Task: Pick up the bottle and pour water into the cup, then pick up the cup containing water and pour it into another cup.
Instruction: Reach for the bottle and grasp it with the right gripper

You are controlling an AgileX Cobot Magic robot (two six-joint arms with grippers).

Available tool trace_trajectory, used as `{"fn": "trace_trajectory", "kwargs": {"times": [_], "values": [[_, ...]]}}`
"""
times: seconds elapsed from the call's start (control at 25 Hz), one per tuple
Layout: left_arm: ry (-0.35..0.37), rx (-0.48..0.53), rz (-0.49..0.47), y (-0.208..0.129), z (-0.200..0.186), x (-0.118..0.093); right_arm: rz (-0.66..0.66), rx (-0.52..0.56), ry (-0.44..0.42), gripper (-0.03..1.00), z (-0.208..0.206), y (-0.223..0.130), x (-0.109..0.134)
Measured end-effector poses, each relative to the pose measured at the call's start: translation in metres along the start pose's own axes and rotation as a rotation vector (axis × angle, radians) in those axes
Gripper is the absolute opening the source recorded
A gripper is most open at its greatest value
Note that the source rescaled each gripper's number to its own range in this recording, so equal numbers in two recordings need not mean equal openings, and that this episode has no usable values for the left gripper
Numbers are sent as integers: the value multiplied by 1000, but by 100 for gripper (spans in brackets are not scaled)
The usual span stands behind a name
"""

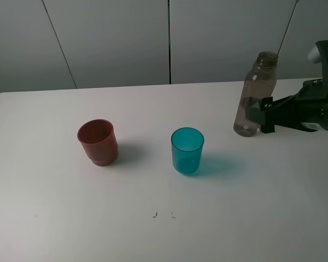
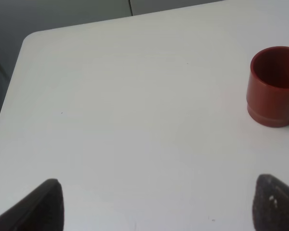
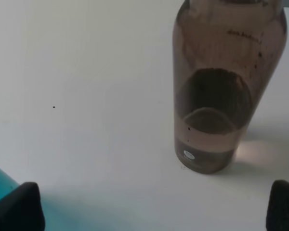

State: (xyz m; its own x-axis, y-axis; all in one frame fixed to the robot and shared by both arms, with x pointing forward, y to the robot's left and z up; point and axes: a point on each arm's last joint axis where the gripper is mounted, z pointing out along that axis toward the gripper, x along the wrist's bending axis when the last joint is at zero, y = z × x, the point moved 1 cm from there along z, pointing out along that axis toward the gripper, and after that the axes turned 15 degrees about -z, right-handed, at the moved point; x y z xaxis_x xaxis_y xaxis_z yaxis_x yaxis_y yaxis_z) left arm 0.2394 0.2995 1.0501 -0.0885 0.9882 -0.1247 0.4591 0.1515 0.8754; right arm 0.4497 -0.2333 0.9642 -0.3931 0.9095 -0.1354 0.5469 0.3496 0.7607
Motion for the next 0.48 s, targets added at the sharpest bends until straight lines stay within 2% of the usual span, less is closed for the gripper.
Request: {"fn": "trace_trajectory", "kwargs": {"times": [0.24,0.48], "values": [[0,0,0,0,0,0,13,40,-17,100,25,-18,1],[0,0,0,0,0,0,19,2,-61,100,46,-32,0]]}}
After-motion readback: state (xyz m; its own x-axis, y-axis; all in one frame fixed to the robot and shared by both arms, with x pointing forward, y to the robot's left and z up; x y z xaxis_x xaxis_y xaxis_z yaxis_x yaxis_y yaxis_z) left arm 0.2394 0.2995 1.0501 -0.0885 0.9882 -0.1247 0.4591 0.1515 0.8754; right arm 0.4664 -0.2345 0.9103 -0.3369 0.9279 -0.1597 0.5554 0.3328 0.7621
